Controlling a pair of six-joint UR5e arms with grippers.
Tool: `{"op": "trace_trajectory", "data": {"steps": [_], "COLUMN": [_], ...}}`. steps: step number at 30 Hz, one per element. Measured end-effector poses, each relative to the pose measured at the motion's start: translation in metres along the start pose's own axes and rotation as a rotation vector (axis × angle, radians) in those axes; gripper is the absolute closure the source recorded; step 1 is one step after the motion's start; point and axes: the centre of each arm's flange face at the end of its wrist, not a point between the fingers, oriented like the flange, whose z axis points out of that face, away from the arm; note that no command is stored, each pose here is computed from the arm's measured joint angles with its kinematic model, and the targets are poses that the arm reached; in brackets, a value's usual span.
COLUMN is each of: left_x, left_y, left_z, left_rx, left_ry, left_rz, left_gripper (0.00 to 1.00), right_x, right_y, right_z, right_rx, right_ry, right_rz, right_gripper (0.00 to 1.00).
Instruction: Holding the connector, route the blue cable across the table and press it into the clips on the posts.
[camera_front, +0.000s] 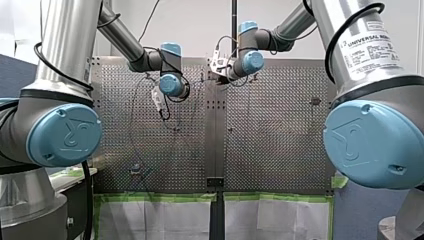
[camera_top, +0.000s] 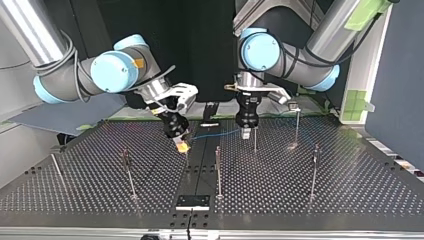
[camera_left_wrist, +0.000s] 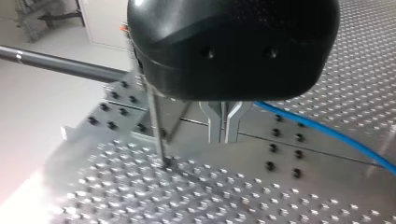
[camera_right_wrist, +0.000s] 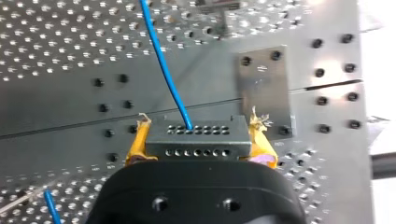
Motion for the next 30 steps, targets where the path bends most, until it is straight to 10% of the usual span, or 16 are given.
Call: {"op": "trace_trajectory", "data": {"steps": [10, 30], "left_x": [-0.041, -0.026], "left_y": [-0.014, -0.009], "left_z": [-0.004, 0.018], "left_rx": [0.044, 0.039], "left_ry": [-0.066, -0.072], "left_rz": [-0.022, -0.008], "left_gripper": [1.0, 1.0], "right_x": [0.02, 0.027], "right_y": [-0.002, 0.014], "right_z": [-0.008, -0.004], "right_rx": [0.001, 0.004], "right_ry": [0.032, 0.058], "right_rz": [0.009, 0.022], "right_gripper": [1.0, 1.0]}}
